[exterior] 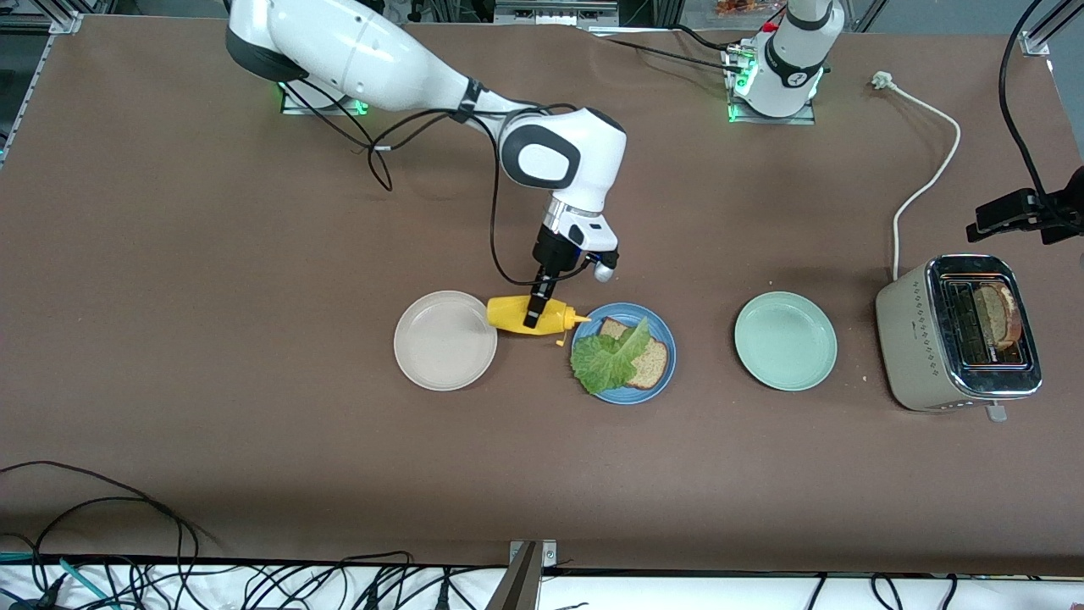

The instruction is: Make sandwich in blue plate with both arms

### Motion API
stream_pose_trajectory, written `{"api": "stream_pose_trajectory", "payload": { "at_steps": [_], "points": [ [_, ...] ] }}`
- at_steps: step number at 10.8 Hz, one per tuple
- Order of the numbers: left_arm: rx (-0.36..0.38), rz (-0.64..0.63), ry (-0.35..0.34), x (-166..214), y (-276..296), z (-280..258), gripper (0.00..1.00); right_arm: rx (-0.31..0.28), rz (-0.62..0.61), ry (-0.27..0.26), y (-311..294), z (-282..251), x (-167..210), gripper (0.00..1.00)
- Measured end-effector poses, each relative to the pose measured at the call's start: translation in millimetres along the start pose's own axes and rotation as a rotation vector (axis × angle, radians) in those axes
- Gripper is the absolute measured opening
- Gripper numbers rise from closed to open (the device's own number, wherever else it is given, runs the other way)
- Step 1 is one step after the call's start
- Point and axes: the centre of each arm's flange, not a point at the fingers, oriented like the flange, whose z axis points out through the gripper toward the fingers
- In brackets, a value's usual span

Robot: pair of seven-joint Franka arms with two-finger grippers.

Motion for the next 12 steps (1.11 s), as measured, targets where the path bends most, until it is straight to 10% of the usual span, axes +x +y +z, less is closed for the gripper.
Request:
{"api": "stream_pose_trajectory", "payload": {
  "at_steps": [6, 12],
  "points": [
    [0.000, 0.003, 0.009, 0, 2, -4, 1.00, 0.284, 0.133, -0.050, 162, -39, -74, 0.07],
    [0.104, 0.023, -0.009, -1, -16, -2, 1.00, 0.598, 0.226, 0.090, 300, -31, -198, 0.07]
  ]
}}
